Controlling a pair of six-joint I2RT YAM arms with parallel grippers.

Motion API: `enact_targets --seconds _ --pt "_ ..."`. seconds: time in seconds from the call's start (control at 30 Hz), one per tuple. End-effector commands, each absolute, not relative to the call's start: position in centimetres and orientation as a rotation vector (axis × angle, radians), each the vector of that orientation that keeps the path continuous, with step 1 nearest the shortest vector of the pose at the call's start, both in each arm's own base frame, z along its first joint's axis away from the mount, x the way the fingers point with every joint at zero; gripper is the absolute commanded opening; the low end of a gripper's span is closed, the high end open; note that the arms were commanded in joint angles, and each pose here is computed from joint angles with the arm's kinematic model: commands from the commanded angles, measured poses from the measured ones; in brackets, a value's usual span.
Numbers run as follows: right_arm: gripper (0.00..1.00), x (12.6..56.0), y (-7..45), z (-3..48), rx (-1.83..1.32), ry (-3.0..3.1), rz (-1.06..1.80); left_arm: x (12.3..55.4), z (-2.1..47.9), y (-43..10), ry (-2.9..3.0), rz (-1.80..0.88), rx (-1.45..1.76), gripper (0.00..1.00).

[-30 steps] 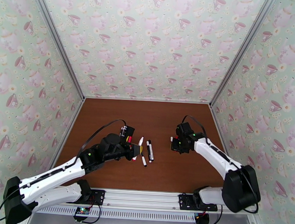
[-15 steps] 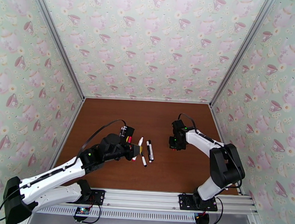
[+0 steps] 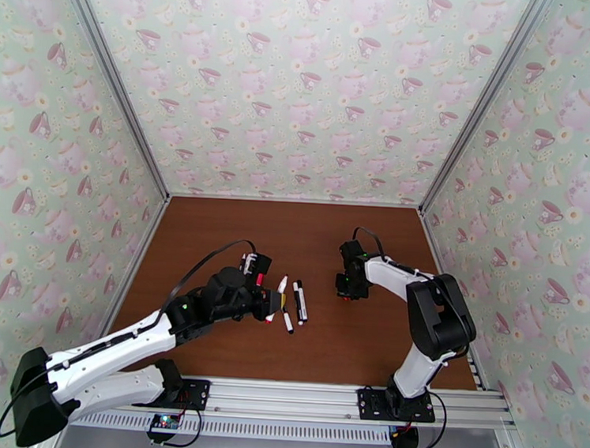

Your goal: Open the pen caps

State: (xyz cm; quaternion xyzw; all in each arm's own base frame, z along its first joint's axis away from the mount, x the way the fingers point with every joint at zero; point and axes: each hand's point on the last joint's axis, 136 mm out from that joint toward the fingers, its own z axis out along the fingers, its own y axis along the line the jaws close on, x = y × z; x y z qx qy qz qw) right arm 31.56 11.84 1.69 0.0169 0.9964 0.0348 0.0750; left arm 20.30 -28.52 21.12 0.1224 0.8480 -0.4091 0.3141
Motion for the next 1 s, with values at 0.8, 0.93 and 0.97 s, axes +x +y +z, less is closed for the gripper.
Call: enact_targets --seconds 0.8,0.93,0.97 --pt "0.38 30.8 12.4 6.5 0.047 2.857 0.164 21.6 19.8 -27.6 2.284 -0.953 0.294 0.02" --pt "0.44 29.5 13.3 9.1 0.034 2.776 0.293 22.9 19.0 -27.1 2.312 -0.876 0.285 0.02" --pt "0.46 29.1 13.6 9.9 0.029 2.749 0.339 23.3 18.5 -26.9 2.327 -0.844 0.28 0.02"
